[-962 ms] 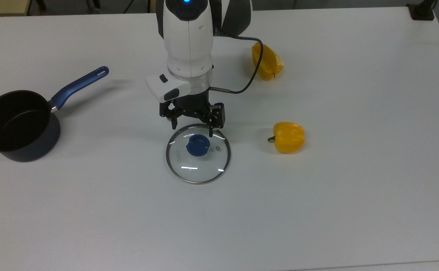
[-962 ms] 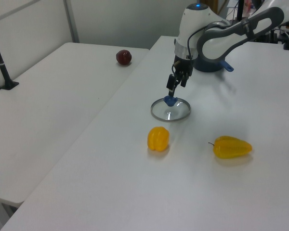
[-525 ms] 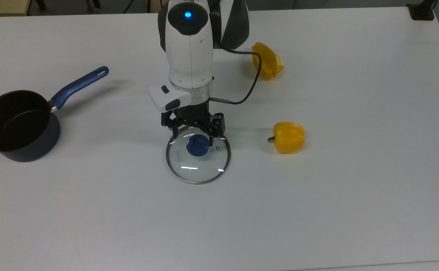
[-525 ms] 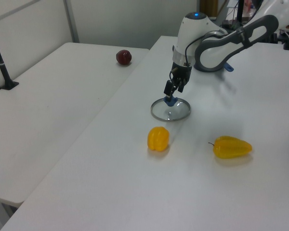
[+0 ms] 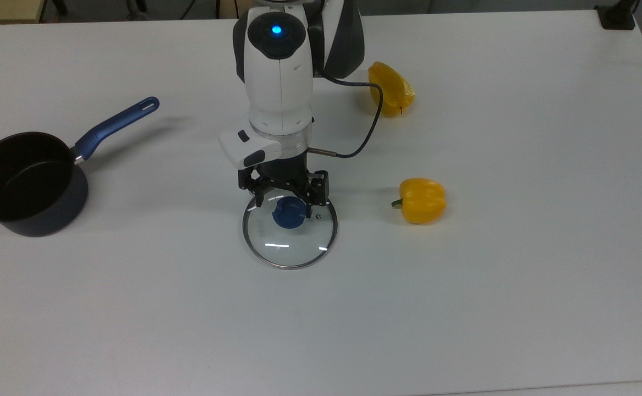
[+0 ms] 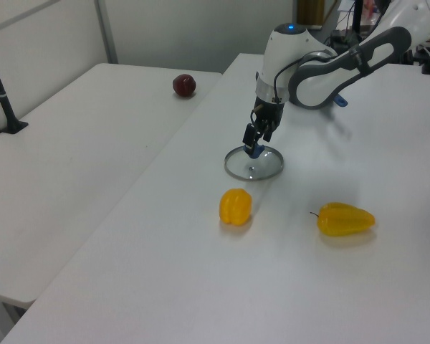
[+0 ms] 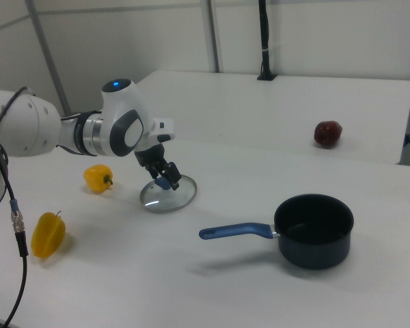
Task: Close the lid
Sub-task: 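Close the gripper on the blue knob and lift the glass lid, then carry the glass lid over to the black saucepan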
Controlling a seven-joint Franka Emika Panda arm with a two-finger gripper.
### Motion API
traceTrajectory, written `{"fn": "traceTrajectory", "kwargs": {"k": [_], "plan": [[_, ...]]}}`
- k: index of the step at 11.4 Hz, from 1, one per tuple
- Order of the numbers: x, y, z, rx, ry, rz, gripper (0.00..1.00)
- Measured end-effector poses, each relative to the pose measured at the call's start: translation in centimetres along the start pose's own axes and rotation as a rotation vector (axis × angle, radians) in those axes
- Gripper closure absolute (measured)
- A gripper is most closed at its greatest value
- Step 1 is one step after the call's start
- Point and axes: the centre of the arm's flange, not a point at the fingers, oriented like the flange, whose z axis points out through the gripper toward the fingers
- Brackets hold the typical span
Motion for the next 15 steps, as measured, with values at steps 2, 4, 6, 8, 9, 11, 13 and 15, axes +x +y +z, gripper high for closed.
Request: {"fn": "traceTrajectory", "kwargs": {"k": [2, 4, 6, 8, 9, 11, 13, 15], "plan": [[-0.2, -0.4, 0.4, -0.007, -0.003, -0.01, 0.08], [-0.3, -0.7, 0.3, -0.007, -0.002, -0.012, 0.14], [-0.2, -0.7, 0.3, -0.007, 0.0, -0.011, 0.24], [0.1, -0.7, -0.1, -0.004, 0.009, -0.009, 0.33], [0.2, -0.6, -0.2, -0.004, 0.013, -0.007, 0.39], [0.3, -0.5, -0.3, -0.006, 0.014, -0.005, 0.39], [0.8, -0.3, -1.1, -0.003, 0.03, -0.001, 0.39], [1.9, 1.0, -3.6, -0.008, 0.051, 0.02, 0.39]]}}
